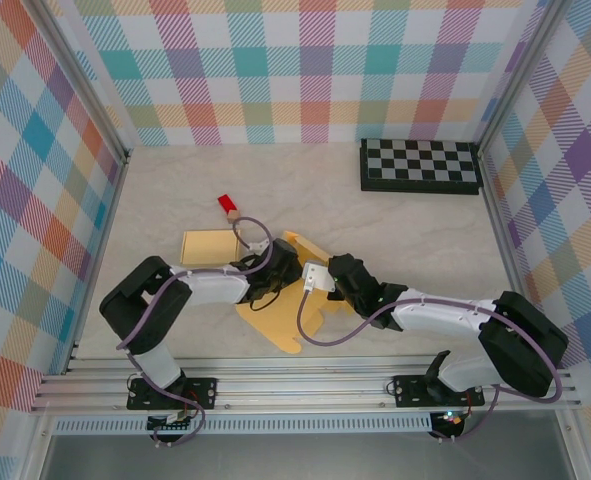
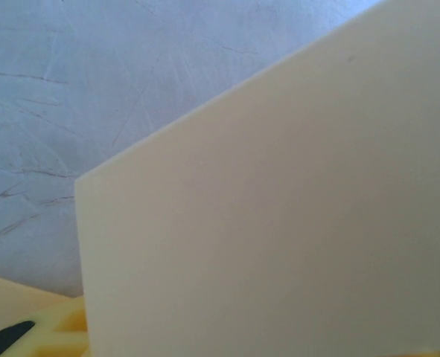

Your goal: Fold the paper box

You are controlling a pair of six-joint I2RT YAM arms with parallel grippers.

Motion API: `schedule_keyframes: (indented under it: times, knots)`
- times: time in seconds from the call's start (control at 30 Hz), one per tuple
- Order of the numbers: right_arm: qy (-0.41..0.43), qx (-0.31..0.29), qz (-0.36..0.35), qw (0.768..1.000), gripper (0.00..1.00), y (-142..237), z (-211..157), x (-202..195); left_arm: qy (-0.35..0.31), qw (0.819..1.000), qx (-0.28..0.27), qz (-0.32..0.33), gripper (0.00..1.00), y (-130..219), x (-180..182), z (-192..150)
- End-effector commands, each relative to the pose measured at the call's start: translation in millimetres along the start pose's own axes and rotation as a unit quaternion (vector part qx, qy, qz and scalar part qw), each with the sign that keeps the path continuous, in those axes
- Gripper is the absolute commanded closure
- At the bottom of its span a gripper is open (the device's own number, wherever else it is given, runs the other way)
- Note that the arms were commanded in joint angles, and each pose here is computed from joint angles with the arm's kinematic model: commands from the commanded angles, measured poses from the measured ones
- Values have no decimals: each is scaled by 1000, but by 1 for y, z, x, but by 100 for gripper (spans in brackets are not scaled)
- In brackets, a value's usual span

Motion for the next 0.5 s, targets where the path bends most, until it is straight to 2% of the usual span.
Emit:
schedule_keyframes:
  times: [0.0, 0.17, 0.37, 0.47]
  knots:
    - [37, -29, 54, 997, 100, 3, 6, 26, -100, 994, 6, 50, 53, 30, 4, 11]
    - [65, -26, 29, 997, 100, -3, 8, 8, -169, 984, -29, 38, 52, 87, -18, 54]
    - [98, -40, 8, 994, 100, -5, 16, -14, -171, 984, -50, 8, 51, 133, 7, 71]
    - [120, -49, 2, 992, 100, -5, 20, -23, -160, 984, -73, 1, 45, 153, 24, 83]
Point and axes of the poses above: each hand's point on the last joint's axis, 136 mm out from that joint toward the fingers, its own y axis back along the fingers, its own x axis along the line the jaws close on, z = x × y, the point moved 4 cm from there along y, back along the fingers
